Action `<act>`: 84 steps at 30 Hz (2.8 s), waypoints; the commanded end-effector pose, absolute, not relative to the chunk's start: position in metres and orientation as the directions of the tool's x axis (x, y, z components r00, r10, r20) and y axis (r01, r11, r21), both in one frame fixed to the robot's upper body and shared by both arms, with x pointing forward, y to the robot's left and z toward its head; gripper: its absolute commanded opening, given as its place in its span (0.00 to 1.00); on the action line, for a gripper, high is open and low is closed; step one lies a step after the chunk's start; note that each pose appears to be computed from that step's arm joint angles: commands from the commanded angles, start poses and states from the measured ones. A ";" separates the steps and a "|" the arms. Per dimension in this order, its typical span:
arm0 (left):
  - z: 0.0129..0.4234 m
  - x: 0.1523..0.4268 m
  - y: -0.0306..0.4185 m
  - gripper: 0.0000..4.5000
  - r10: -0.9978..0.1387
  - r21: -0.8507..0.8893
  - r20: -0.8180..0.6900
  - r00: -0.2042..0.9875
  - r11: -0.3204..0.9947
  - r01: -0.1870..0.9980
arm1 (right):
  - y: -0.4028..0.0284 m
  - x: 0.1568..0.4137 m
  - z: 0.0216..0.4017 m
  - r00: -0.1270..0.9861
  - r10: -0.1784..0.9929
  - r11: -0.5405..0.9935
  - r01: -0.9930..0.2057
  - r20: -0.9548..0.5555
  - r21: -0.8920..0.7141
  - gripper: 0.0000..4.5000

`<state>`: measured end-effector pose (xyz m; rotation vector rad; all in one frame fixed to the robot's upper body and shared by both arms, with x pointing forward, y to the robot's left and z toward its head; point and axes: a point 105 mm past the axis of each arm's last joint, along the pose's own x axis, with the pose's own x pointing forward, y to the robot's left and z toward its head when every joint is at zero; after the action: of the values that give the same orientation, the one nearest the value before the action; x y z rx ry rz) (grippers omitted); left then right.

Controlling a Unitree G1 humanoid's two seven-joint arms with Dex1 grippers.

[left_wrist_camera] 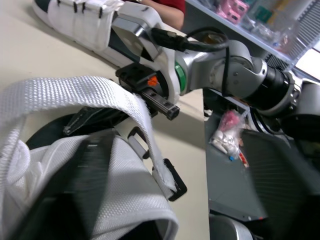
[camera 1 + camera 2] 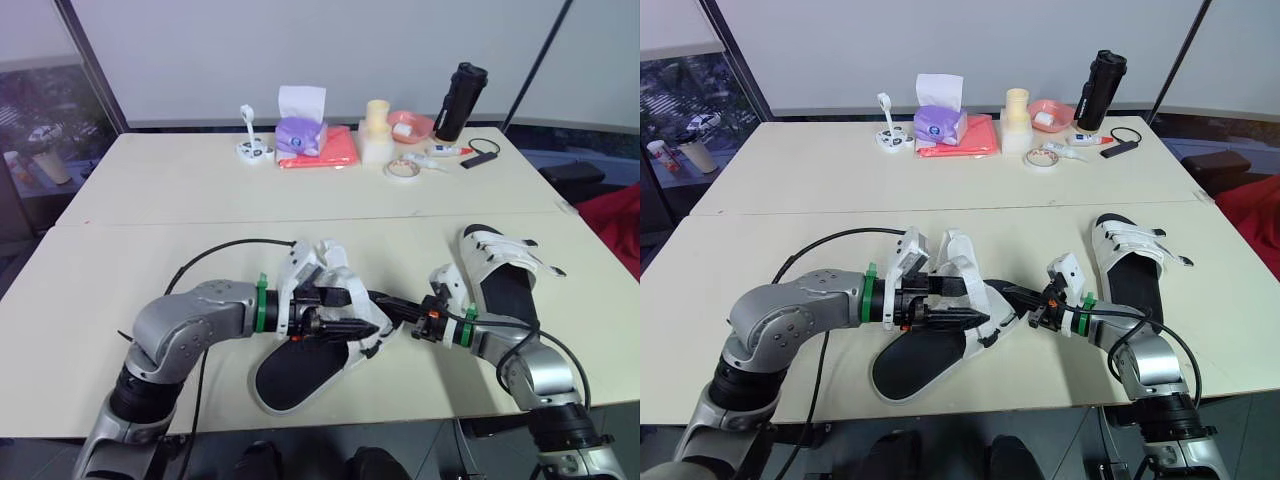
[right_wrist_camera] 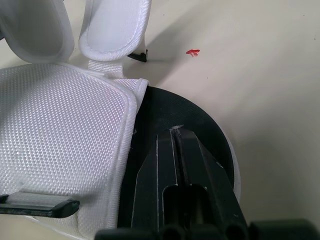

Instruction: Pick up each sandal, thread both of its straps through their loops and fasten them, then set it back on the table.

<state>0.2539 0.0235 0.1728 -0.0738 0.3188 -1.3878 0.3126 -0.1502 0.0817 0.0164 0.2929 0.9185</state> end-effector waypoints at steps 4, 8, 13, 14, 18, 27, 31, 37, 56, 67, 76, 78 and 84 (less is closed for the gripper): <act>0.184 0.255 0.020 0.05 -0.972 -0.178 -0.149 0.184 0.209 0.962 | -0.155 0.305 0.046 0.561 0.754 0.644 -0.734 -0.343 0.216 0.00; 0.178 0.251 0.018 0.01 -0.969 -0.158 -0.186 0.161 0.191 0.969 | -0.155 0.305 0.046 0.563 0.753 0.646 -0.732 -0.342 0.217 0.00; 0.169 0.246 0.017 0.01 -0.961 -0.118 -0.244 0.129 0.162 0.980 | -0.155 0.305 0.046 0.565 0.751 0.648 -0.731 -0.341 0.215 0.00; 0.168 0.246 0.017 0.01 -0.960 -0.110 -0.251 0.127 0.158 0.981 | -0.155 0.305 0.046 0.566 0.751 0.648 -0.730 -0.341 0.215 0.00; 0.164 0.245 0.015 0.01 -0.956 -0.080 -0.270 0.113 0.139 0.987 | -0.155 0.305 0.046 0.567 0.750 0.650 -0.729 -0.341 0.215 0.00; 0.169 0.247 0.018 0.28 -0.964 -0.040 -0.245 0.106 0.119 0.992 | -0.156 0.305 0.045 0.567 0.749 0.650 -0.729 -0.344 0.215 0.00; 0.175 0.248 0.022 0.73 -0.967 -0.033 -0.225 0.119 0.130 0.991 | -0.156 0.304 0.045 0.564 0.750 0.648 -0.731 -0.346 0.215 0.00; 0.194 0.256 0.044 0.99 -0.970 -0.096 -0.155 0.185 0.201 0.975 | -0.157 0.303 0.044 0.561 0.750 0.648 -0.731 -0.350 0.216 0.00; 0.151 0.224 0.077 0.99 -0.956 -0.405 -0.291 0.030 0.151 0.902 | -0.159 0.305 0.047 0.567 0.746 0.652 -0.727 -0.349 0.214 0.00; 0.136 0.264 0.054 0.99 -0.965 -0.454 -0.196 0.173 0.246 0.856 | -0.163 0.300 0.073 0.573 0.768 0.637 -0.732 -0.287 0.241 0.00; 0.137 0.285 0.054 0.35 -0.952 -0.464 -0.156 0.265 0.307 0.831 | -0.167 0.274 0.096 0.515 0.808 0.584 -0.765 -0.287 0.270 0.00; 0.137 0.287 0.057 0.12 -0.949 -0.451 -0.159 0.272 0.315 0.835 | -0.167 0.269 0.095 0.503 0.812 0.577 -0.769 -0.295 0.276 0.00; 0.142 0.304 0.067 0.01 -0.938 -0.390 -0.171 0.301 0.345 0.854 | -0.157 0.254 0.098 0.444 0.851 0.519 -0.797 -0.282 0.311 0.00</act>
<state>0.2972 0.0637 0.1305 -0.2714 0.4636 -1.2079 0.2570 -0.1599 0.0911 0.1481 0.4495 0.9976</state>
